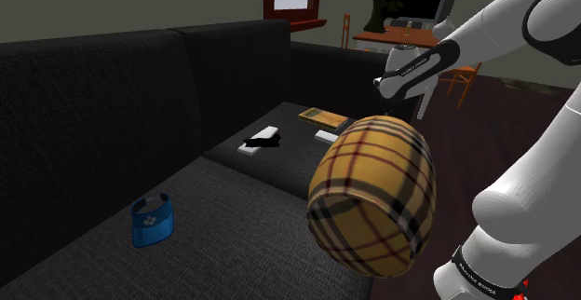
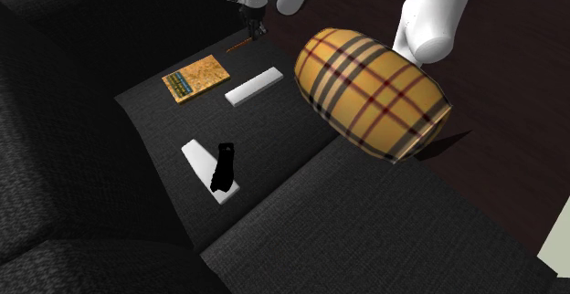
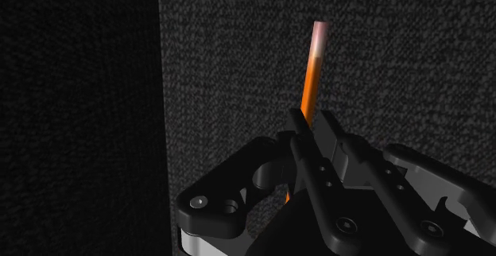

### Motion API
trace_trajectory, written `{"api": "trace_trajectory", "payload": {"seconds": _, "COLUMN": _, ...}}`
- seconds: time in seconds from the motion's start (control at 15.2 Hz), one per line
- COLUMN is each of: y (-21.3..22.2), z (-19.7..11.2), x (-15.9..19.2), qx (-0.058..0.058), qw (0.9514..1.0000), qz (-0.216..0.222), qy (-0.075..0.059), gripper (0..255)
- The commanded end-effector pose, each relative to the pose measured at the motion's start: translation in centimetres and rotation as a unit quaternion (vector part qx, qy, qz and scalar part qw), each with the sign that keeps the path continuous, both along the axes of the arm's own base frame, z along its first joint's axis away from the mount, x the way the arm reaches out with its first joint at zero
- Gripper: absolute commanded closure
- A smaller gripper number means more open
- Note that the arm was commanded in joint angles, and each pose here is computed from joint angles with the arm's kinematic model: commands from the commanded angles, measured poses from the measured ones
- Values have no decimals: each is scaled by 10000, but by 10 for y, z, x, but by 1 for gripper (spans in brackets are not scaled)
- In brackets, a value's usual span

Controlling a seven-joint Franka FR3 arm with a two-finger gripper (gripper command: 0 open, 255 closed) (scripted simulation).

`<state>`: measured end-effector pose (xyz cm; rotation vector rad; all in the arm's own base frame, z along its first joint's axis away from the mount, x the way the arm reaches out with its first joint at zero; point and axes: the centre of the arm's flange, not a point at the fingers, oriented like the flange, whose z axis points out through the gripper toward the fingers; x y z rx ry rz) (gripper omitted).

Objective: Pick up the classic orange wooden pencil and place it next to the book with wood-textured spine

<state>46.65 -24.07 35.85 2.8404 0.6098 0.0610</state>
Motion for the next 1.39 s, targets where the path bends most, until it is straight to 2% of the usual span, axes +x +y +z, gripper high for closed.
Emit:
{"api": "trace_trajectory", "payload": {"seconds": 0.0, "y": 0, "z": -2, "x": 1, "qx": -1, "qw": 10000, "qz": 0, "qy": -3, "gripper": 255}}
{"api": "trace_trajectory", "payload": {"seconds": 0.33, "y": 0, "z": -2, "x": 1, "qx": -1, "qw": 10000, "qz": 0, "qy": -3, "gripper": 255}}
{"api": "trace_trajectory", "payload": {"seconds": 0.4, "y": 0, "z": -2, "x": 1, "qx": -1, "qw": 10000, "qz": 0, "qy": -3, "gripper": 0}}
{"api": "trace_trajectory", "payload": {"seconds": 0.73, "y": 0, "z": -2, "x": 1, "qx": -1, "qw": 10000, "qz": 0, "qy": -3, "gripper": 0}}
{"api": "trace_trajectory", "payload": {"seconds": 0.99, "y": 11, "z": 46, "x": -4, "qx": -1, "qw": 10000, "qz": 0, "qy": -3, "gripper": 0}}
{"api": "trace_trajectory", "payload": {"seconds": 1.32, "y": 11, "z": 46, "x": -4, "qx": -1, "qw": 10000, "qz": 0, "qy": -3, "gripper": 0}}
